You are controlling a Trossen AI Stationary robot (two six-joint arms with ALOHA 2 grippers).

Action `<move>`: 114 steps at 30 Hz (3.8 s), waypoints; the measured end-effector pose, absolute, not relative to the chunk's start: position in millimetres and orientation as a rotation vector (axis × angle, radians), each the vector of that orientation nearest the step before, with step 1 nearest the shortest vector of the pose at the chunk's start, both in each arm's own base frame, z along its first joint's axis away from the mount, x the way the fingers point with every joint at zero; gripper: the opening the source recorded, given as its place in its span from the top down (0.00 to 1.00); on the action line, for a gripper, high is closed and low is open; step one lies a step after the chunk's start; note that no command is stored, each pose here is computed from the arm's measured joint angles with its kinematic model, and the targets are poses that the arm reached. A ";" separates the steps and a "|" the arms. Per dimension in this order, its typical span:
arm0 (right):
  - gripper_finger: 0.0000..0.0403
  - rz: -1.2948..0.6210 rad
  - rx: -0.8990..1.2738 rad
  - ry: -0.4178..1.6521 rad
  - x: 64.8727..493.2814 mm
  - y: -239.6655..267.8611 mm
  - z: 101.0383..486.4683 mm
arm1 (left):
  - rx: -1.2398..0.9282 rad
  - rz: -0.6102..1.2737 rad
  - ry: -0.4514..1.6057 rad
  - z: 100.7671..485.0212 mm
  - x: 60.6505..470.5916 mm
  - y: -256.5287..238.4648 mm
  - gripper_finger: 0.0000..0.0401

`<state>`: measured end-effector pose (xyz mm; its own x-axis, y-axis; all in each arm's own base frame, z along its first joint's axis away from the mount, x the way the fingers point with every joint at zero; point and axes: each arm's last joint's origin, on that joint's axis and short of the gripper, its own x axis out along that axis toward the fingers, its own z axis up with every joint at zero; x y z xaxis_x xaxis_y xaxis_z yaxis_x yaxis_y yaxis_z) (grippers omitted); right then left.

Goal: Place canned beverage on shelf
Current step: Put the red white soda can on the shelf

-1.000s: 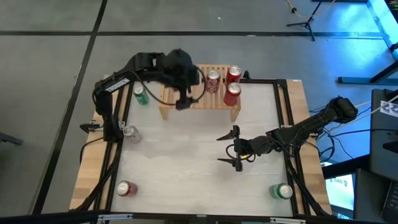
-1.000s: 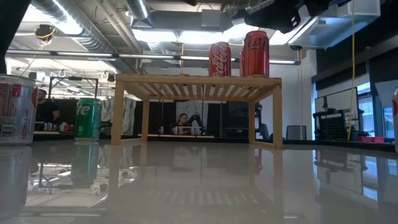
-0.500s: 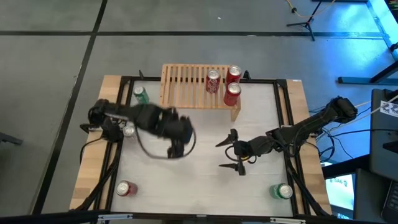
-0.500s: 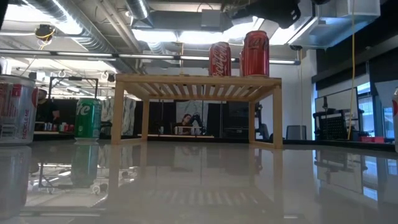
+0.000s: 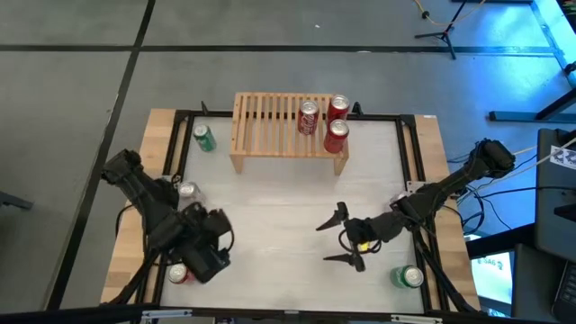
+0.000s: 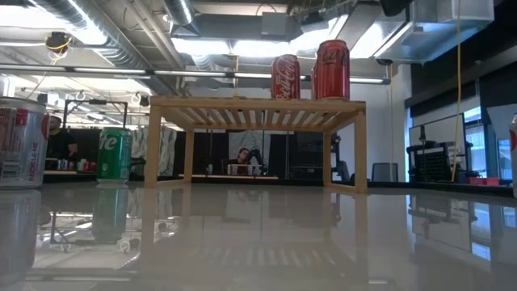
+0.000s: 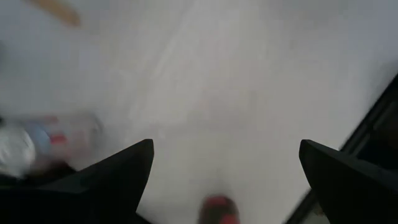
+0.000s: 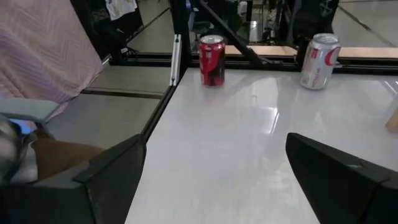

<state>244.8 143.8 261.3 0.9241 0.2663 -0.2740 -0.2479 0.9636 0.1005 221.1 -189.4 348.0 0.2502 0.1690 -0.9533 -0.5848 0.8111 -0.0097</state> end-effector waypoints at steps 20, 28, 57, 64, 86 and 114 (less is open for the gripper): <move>0.05 0.249 0.061 0.287 247.8 144.7 260.9 | -0.735 0.459 1.230 324.5 198.5 -249.4 0.03; 0.05 0.262 0.016 0.263 249.1 145.5 266.4 | -0.831 0.687 1.227 322.2 164.7 -257.9 0.03; 0.05 0.261 0.012 0.262 249.1 145.5 266.5 | -0.790 0.890 1.366 262.3 134.0 -263.6 0.03; 0.05 0.261 0.012 0.262 249.1 145.5 266.5 | -0.772 0.830 1.390 247.7 134.3 -265.4 0.03; 0.05 0.262 -0.010 0.256 249.3 145.4 266.8 | -0.552 0.589 1.483 229.2 149.1 -256.0 0.31; 0.05 0.232 0.036 0.417 274.3 161.1 212.7 | -0.032 0.087 1.342 261.1 285.2 -143.6 0.29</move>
<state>274.3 161.1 212.7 0.8884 0.2303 -0.3971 -0.2156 0.9730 0.0820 285.2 -143.6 261.1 0.2238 0.0445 -0.9736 -0.0813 0.9963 0.0269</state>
